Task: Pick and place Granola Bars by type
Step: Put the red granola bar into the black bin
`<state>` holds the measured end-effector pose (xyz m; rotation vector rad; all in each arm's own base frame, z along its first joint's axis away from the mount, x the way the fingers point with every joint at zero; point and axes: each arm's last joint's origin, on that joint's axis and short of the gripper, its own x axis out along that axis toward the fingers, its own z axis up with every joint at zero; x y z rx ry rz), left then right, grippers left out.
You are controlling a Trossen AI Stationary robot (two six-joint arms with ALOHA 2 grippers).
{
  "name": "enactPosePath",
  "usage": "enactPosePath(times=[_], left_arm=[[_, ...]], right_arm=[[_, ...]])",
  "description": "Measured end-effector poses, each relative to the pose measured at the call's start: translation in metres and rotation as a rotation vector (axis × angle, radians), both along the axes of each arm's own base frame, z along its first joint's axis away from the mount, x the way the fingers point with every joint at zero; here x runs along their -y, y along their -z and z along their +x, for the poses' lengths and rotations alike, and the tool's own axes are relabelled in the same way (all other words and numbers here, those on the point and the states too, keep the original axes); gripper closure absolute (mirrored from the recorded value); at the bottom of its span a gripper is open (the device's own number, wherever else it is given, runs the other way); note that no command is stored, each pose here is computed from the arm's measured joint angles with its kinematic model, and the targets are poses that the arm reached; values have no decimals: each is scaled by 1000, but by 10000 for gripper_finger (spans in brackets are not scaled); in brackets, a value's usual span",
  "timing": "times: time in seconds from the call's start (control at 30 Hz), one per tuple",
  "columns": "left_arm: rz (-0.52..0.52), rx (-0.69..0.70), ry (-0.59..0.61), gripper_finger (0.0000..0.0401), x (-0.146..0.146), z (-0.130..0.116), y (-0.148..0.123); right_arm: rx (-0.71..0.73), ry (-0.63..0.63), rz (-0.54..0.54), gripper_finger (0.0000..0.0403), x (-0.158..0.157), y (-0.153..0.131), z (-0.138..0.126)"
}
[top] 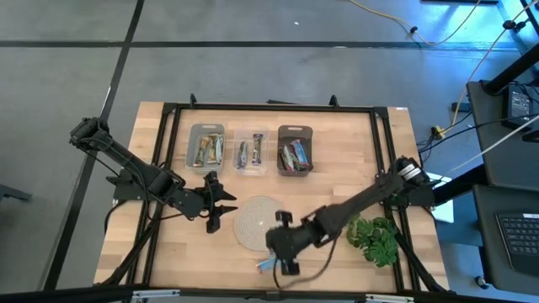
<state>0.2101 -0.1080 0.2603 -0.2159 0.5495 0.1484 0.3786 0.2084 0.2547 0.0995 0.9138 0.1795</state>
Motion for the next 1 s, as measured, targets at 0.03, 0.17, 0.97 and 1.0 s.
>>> enactPosePath(times=[0.03, 0.17, 0.97, 1.0], left_arm=[[-4, -3, 7, 265, 0, 0, 0], [-15, -10, 25, 265, 1, 0, 0], [-10, -4, 17, 265, 1, 0, 0], [-10, -4, 17, 265, 1, 0, 0]], right_arm=[[-9, -21, -2, 281, -6, 5, -1], [-79, -74, -43, 281, -28, 36, -4], [-145, -112, -89, 163, -45, 86, 2], [-144, -107, -100, 161, -45, 88, 2]])
